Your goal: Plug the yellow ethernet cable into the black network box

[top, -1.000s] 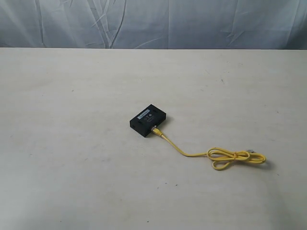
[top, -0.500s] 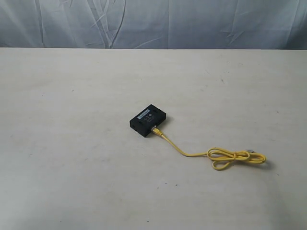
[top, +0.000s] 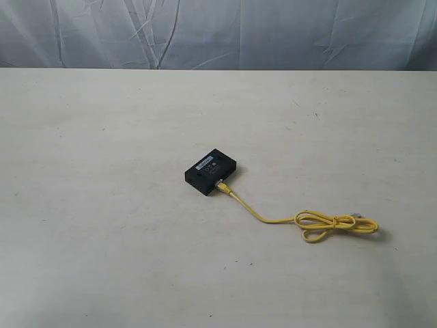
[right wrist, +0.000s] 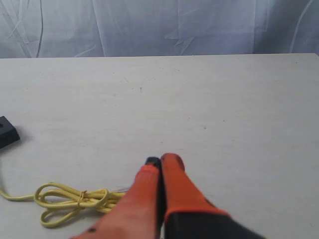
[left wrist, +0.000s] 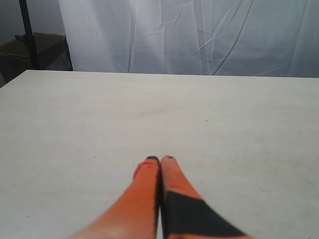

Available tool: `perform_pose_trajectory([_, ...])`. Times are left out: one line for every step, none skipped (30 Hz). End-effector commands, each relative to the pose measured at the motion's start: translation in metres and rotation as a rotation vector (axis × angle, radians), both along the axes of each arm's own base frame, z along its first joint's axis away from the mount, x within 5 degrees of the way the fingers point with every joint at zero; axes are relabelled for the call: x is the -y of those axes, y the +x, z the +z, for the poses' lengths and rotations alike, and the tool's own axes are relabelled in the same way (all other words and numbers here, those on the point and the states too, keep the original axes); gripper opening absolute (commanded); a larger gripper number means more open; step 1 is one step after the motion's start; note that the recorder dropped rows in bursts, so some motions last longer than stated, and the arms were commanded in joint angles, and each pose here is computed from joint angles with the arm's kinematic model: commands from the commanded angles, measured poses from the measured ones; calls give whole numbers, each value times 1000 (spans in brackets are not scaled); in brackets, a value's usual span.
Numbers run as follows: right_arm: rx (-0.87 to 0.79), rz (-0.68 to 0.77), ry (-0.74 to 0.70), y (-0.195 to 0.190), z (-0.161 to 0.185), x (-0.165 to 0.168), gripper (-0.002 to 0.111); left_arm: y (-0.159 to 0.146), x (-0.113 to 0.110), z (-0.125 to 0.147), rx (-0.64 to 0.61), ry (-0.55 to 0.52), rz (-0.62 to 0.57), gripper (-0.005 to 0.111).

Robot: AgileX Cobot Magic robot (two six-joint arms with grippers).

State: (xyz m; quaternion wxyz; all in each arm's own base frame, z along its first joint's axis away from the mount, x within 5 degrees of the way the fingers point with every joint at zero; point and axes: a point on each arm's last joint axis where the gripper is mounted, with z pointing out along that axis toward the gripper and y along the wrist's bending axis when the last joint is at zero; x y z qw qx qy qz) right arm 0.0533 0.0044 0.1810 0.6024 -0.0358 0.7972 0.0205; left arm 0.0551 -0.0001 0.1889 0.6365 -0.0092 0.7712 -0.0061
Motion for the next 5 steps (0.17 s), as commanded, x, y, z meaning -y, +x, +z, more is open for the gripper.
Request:
perform_pose_trajectory([12, -3, -2, 0, 0, 0, 0, 0, 0, 1, 17, 7, 2, 0])
perform_pose_trajectory([12, -3, -2, 0, 0, 0, 0, 0, 0, 1, 17, 7, 2, 0])
perform_pose_trajectory([12, -3, -2, 0, 0, 0, 0, 0, 0, 1, 17, 7, 2, 0])
perform_pose_trajectory([12, -3, -2, 0, 0, 0, 0, 0, 0, 1, 17, 7, 2, 0])
perform_pose_trajectory([12, -3, -2, 0, 0, 0, 0, 0, 0, 1, 17, 7, 2, 0])
